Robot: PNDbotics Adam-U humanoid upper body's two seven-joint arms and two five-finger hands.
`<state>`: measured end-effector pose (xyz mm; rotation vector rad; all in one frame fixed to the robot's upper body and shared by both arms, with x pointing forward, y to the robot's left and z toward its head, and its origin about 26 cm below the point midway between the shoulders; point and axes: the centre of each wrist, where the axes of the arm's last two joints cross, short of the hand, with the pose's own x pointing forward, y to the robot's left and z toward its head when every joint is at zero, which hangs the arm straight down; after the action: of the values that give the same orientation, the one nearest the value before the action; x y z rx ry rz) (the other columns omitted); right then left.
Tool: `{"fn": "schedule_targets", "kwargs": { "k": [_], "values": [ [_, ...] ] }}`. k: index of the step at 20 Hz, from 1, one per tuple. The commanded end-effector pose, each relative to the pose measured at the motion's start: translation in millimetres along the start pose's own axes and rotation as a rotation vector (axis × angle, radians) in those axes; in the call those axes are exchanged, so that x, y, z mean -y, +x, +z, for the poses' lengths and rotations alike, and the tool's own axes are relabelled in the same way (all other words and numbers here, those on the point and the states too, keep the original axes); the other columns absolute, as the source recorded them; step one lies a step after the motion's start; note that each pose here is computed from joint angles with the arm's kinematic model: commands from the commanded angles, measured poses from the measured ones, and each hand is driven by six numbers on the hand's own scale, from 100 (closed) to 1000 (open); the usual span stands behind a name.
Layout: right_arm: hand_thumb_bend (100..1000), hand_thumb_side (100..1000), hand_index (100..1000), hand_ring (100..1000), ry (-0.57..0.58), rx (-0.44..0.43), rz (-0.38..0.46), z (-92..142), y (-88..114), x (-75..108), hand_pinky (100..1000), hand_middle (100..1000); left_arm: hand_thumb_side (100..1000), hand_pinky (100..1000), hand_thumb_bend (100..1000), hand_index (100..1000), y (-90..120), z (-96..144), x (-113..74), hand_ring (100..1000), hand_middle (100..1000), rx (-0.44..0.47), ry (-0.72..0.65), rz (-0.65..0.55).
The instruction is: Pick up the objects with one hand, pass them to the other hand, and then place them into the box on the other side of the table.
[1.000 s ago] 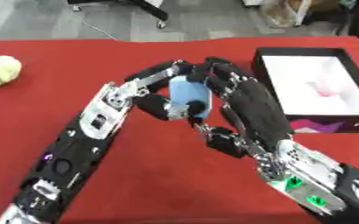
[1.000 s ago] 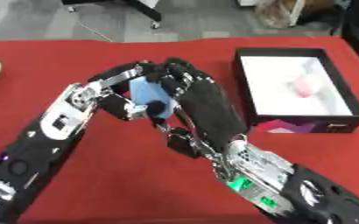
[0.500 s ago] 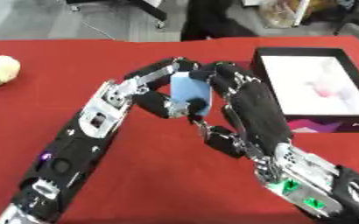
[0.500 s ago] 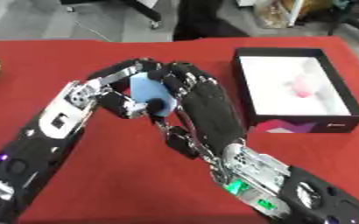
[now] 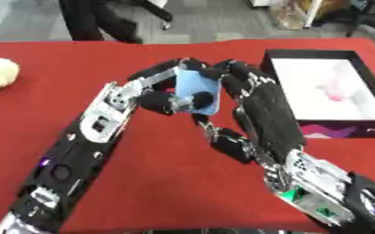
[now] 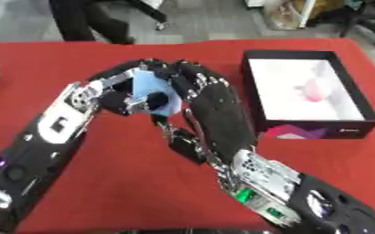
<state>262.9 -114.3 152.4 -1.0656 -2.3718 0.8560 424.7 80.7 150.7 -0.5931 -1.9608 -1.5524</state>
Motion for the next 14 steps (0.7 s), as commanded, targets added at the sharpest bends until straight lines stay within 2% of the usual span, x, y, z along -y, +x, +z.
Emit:
{"fn": "schedule_targets", "kwargs": {
  "k": [1, 3, 8, 11, 14],
  "values": [
    [100, 100, 315, 679, -0.075, 0.025, 0.043, -15.0, -6.7, 17.5, 514, 310, 1000, 800, 110, 879, -1.4, 0.3, -1.7, 734, 732, 0.120, -0.198, -0.142],
    [100, 100, 313, 676, -0.063, 0.028, 0.056, -14.3, -9.9, 18.6, 518, 313, 1000, 839, 141, 904, -2.6, 6.4, -6.5, 791, 792, 0.103, -0.181, -0.150],
    [100, 100, 313, 676, -0.054, 0.015, 0.102, -12.5, -24.5, 24.7, 517, 314, 1000, 859, 225, 919, -5.7, 34.3, -24.7, 827, 837, 0.026, -0.102, -0.159],
    [100, 100, 308, 680, -0.056, -0.031, 0.125, -6.3, -37.0, 28.7, 511, 312, 1000, 852, 283, 913, -4.0, 63.4, -39.0, 824, 845, -0.027, -0.004, -0.129],
    [100, 100, 305, 686, -0.079, -0.106, 0.166, 3.3, -53.6, 34.7, 502, 310, 1000, 846, 288, 908, 1.4, 100.9, -52.9, 820, 841, -0.083, 0.126, -0.059]
  ]
}}
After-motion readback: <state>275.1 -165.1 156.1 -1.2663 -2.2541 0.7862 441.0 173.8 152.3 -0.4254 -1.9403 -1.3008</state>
